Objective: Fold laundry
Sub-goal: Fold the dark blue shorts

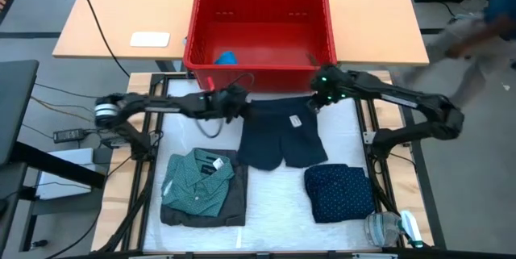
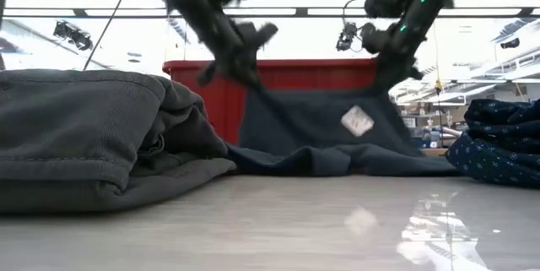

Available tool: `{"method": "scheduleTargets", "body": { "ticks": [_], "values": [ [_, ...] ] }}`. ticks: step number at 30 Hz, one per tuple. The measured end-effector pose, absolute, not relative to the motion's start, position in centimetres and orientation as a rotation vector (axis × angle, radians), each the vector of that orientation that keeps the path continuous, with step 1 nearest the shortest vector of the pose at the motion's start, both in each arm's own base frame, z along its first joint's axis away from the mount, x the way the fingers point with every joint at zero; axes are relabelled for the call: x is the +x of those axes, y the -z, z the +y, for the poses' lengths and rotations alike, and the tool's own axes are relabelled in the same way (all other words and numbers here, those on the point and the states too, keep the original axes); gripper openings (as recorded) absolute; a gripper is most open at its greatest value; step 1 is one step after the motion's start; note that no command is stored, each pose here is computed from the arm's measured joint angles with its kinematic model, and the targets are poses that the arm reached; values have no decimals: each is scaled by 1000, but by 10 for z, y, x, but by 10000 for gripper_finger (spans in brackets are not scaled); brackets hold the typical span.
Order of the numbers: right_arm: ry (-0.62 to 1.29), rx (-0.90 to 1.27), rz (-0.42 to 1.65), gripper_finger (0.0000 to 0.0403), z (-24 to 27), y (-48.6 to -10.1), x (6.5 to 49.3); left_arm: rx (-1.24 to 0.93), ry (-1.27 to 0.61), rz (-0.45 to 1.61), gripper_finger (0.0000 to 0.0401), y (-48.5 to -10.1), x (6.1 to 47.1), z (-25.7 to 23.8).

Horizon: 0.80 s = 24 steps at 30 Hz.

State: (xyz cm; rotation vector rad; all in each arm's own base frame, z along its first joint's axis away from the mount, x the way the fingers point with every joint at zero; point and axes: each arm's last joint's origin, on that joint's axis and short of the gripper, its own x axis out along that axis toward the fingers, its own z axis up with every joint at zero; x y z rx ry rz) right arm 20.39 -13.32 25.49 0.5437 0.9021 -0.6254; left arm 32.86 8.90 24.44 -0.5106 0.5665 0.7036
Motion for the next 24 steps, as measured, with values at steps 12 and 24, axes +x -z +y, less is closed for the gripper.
{"method": "scheduleTargets", "body": {
  "ticks": [12, 24],
  "values": [
    [663, 601, 909, 153, -152, -232, 221, -677, -786, 815, 76, -190, 323, 129],
    [792, 485, 683, 134, -207, -253, 200, -606, -784, 622, 106, -239, 300, 153]
  ]
}}
